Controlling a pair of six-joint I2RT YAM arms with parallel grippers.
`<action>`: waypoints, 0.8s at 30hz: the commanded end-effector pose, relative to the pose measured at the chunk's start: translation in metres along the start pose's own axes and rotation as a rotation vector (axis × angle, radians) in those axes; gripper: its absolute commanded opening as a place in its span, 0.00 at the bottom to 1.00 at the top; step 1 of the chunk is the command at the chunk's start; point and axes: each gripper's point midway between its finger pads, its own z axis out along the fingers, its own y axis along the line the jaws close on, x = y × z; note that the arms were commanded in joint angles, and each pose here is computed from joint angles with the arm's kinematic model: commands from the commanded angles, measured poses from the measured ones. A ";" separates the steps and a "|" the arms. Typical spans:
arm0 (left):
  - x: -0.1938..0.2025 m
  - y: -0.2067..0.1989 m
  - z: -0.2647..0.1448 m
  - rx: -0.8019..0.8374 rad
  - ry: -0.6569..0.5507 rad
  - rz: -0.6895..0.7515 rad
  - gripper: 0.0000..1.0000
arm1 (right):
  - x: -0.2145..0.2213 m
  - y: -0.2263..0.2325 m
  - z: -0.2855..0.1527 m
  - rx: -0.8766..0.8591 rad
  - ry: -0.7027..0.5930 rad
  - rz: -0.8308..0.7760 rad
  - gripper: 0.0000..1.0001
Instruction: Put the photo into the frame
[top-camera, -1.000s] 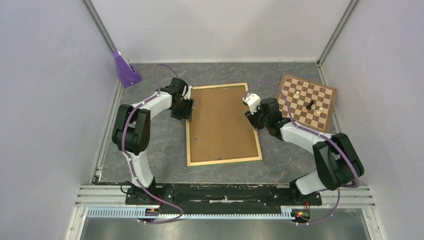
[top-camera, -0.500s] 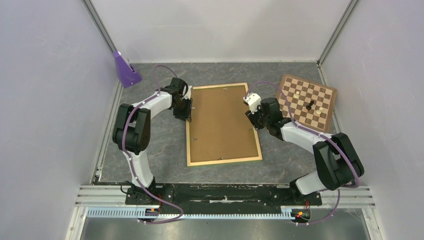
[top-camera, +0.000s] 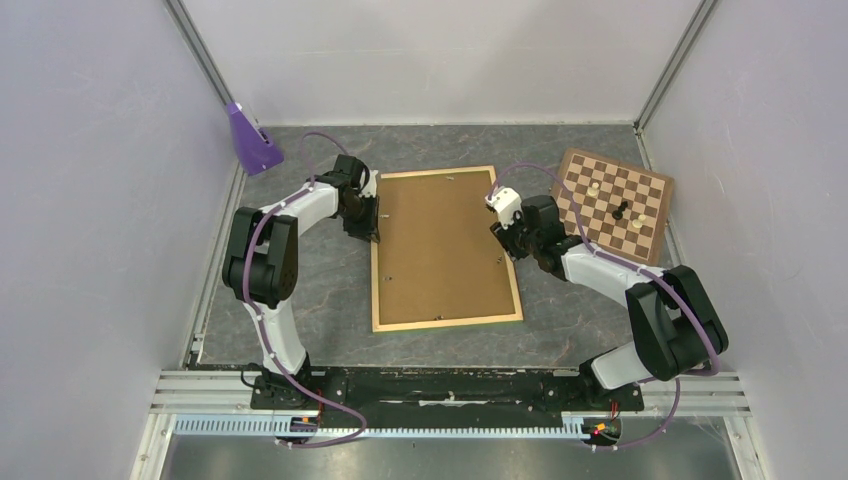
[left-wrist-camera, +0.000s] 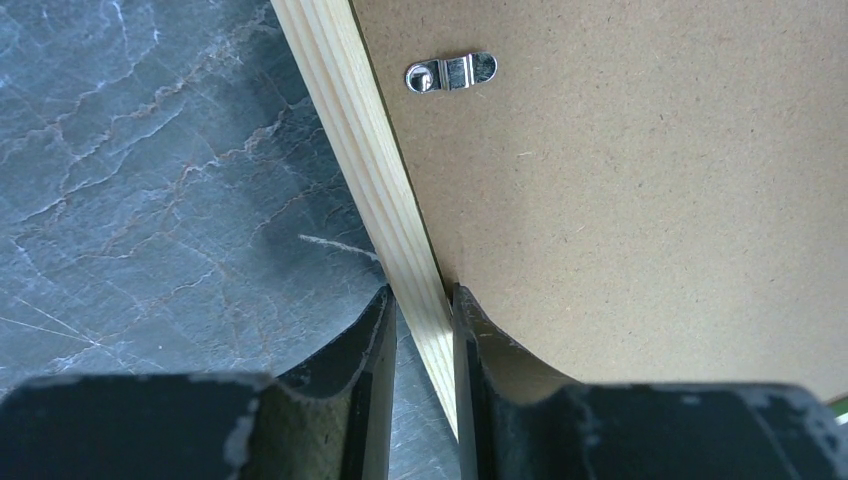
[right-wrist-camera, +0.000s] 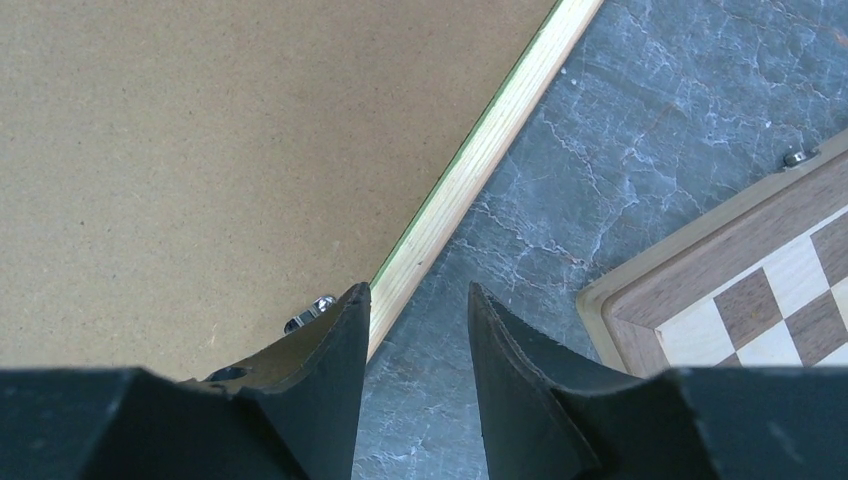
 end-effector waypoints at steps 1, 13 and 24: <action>-0.008 0.003 -0.004 -0.002 -0.036 -0.009 0.04 | -0.008 0.002 0.001 -0.042 -0.010 -0.065 0.44; -0.008 0.002 -0.003 0.011 -0.038 0.012 0.02 | -0.003 0.022 0.008 -0.071 0.043 -0.175 0.46; -0.010 0.001 -0.006 0.012 -0.048 0.020 0.02 | -0.005 0.019 0.017 -0.003 0.076 -0.212 0.45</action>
